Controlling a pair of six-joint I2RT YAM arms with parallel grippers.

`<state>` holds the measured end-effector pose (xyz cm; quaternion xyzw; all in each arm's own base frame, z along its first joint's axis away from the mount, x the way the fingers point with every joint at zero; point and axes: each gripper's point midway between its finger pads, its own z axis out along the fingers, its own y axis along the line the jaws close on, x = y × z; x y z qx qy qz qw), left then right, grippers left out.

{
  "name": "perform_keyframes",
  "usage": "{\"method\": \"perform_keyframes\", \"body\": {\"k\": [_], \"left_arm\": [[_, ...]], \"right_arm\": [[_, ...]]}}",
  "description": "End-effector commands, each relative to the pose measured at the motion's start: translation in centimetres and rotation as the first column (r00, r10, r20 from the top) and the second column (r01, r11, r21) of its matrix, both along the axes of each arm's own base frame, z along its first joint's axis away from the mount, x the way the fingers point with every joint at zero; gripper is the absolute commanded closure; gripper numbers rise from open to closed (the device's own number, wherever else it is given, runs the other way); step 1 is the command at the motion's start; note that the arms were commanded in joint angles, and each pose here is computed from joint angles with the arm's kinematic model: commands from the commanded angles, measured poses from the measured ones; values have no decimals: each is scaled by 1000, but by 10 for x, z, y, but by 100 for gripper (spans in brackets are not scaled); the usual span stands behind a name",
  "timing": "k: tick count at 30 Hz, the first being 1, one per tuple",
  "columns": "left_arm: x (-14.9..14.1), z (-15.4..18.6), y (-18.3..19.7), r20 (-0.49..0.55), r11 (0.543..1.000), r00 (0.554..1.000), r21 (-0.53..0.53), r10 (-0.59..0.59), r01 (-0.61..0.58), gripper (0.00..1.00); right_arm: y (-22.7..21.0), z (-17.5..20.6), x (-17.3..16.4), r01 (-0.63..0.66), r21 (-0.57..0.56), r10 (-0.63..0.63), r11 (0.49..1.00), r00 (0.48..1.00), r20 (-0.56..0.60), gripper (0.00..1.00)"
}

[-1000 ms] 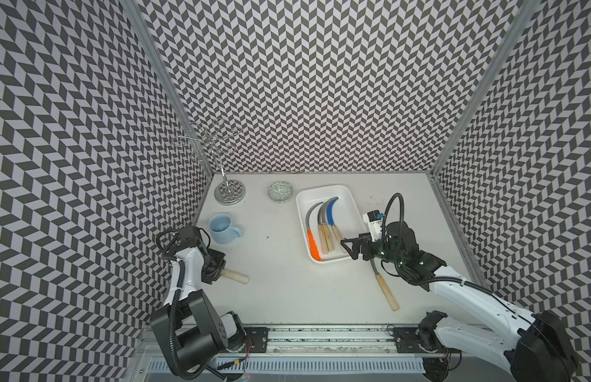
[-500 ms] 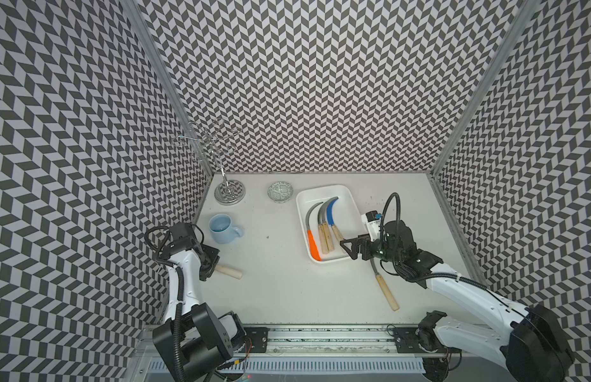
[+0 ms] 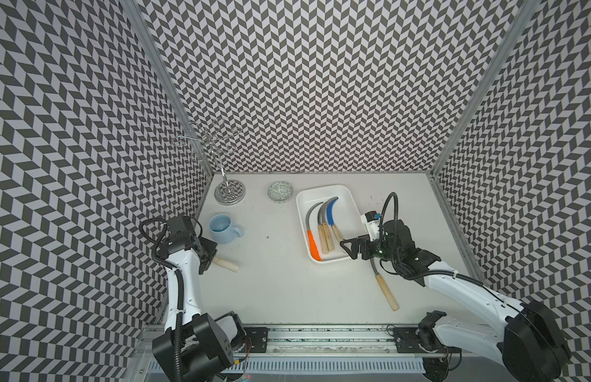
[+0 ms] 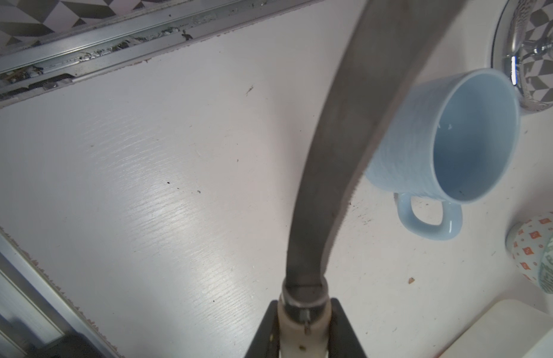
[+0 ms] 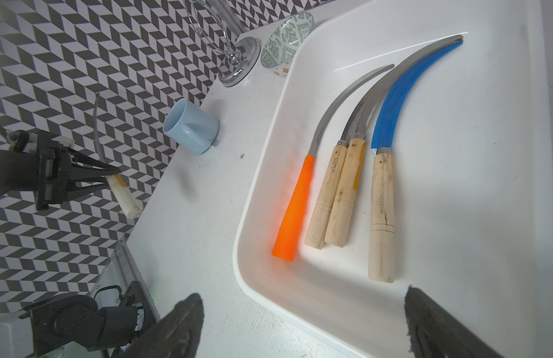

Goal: Put small sickles into storage boxes
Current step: Pick up the sickle at the center of the board, then place the sickle in the storage box.

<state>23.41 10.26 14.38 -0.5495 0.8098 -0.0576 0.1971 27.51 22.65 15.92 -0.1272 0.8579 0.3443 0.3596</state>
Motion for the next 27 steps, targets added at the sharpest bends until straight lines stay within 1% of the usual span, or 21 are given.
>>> {"method": "perform_keyframes", "body": {"k": [1, 7, 16, 25, 27], "left_arm": [[12, 19, -5, 47, 999, 999, 38, -21, 20, 80], [34, 32, -34, 101, 996, 992, 40, -81, 78, 79], [58, 38, -89, 123, 980, 973, 53, -198, 192, 79], [72, 34, -144, 107, 952, 947, 76, -304, 297, 79], [76, 33, -156, 114, 946, 939, 75, -323, 317, 79]], "right_arm": [[0, 7, 7, 5, 8, -5, 1000, 999, 49, 0], [0, 7, 7, 0, 10, -1, 1000, 999, 51, 0], [-3, 10, 7, 16, 0, -16, 1000, 998, 55, 0], [-27, 13, 17, 170, -43, -167, 985, 984, 54, 0], [-37, 11, 21, 233, -64, -231, 970, 972, 41, 0]]}}
